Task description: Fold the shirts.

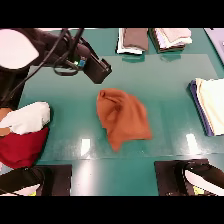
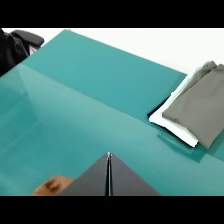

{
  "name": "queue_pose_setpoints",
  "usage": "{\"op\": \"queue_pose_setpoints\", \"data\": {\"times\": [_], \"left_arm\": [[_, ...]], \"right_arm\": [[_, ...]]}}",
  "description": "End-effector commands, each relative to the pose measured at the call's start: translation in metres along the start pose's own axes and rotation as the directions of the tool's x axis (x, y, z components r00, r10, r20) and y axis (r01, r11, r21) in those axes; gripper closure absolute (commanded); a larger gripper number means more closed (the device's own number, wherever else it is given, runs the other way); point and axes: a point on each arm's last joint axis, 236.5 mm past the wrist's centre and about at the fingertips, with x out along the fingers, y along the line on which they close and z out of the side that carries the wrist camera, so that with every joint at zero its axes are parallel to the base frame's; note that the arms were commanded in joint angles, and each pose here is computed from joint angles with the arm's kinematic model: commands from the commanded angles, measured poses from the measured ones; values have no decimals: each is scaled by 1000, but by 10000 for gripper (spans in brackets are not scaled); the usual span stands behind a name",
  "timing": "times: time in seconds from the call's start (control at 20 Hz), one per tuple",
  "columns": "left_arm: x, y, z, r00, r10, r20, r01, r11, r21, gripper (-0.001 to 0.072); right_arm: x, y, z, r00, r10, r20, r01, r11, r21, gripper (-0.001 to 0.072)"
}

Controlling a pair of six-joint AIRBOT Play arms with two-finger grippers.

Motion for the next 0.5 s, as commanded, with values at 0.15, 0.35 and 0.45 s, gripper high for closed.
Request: {"op": "queue_pose_setpoints", "data": {"times": [0.15,0.35,0.45], "left_arm": [[30,104,-81,970,126,-210,-185,938,-294,86],[85,92,-188,939,-80,-335,-118,838,-532,87],[114,65,-227,930,-163,-328,-76,790,-609,87]], "right_arm": [[-1,0,-5,1000,-3,-23,3,1000,0,691],[9,-3,-17,998,0,-59,0,1000,14,691],[18,-5,-30,996,5,-93,-1,999,38,691]]}}
